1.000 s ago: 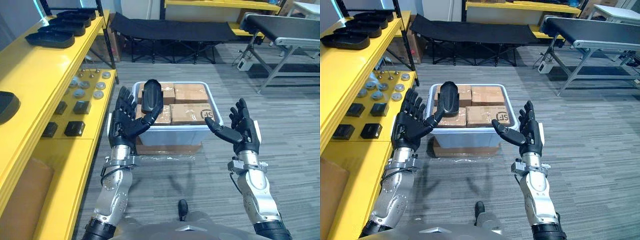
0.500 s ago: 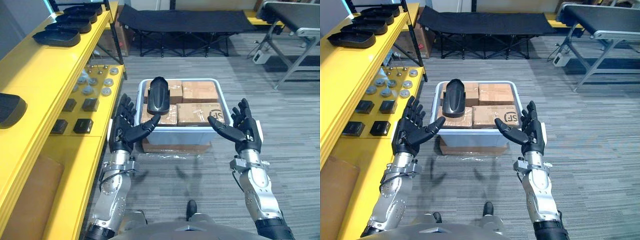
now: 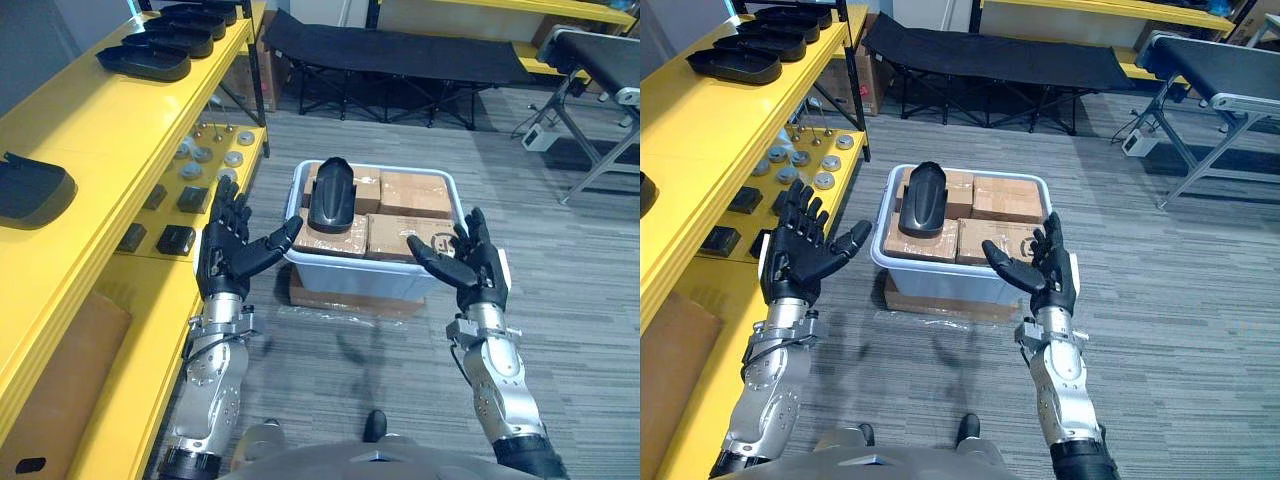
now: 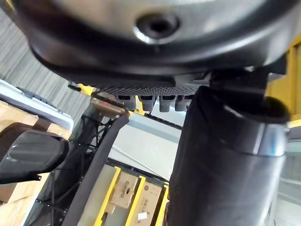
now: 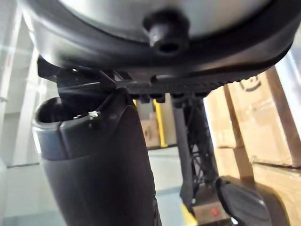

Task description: Walk over and take three plastic housings, then place them on the shelf

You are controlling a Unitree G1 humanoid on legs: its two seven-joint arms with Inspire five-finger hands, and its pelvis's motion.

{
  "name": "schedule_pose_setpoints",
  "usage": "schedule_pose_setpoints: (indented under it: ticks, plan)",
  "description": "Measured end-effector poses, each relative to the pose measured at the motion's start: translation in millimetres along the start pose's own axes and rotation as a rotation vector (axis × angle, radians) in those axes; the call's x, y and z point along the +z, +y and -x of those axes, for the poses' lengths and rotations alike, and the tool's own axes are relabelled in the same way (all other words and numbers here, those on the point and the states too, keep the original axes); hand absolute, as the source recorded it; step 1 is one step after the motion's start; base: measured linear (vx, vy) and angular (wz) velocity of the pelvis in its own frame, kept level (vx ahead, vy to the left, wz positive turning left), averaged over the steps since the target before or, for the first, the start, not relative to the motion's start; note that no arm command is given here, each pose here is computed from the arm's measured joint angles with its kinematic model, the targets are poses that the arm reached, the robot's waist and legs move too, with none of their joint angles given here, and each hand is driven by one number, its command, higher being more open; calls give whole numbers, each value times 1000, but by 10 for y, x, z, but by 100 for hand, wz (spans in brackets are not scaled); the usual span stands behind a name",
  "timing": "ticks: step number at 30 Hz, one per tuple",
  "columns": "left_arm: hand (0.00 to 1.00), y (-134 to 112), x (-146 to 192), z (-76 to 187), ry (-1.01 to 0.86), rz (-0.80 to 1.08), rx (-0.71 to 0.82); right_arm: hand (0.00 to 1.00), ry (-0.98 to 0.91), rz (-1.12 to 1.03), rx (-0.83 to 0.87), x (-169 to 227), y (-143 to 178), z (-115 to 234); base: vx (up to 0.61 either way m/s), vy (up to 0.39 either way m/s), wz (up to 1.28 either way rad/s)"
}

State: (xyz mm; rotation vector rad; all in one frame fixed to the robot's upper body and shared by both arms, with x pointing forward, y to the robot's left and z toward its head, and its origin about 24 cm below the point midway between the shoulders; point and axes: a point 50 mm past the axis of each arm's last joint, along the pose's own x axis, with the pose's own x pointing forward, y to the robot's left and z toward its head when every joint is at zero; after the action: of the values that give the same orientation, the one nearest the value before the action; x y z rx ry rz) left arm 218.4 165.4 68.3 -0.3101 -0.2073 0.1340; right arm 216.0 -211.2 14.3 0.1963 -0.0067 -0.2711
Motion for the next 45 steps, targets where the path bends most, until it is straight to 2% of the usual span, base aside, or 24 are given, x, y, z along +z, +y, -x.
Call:
schedule_pose_setpoints:
  ticks: [6,22,24,30,32,36,39,45]
  plan:
    - [100,22,-14,10,4,5,33,100,103,-25,-87,-228,-131,243,1,5,-4]
    - [100,70,-94,15,48,-32,-11,100,102,-14,-72,-228,-109,199,-6,76,2]
    - [100,86,-64,-36,36,-45,-22,100,95,-14,-62,-217,-104,189,51,-77,49]
    - [100,116,-248,-8,121,-27,-12,100,101,-1,-83,-213,-160,221,153,-255,86]
    - [100,50,-294,36,139,0,-23,100,59,12,-114,-114,-211,144,178,-325,97]
    - [100,-192,-355,60,164,38,-150,100,-76,33,-229,215,-437,-78,109,-258,102]
    - [100,-320,-367,57,168,43,-225,100,-92,66,-298,322,-582,-173,29,-56,79]
    - [100,-368,-238,-120,104,-19,-289,100,-194,45,-278,771,-373,-883,-116,43,19]
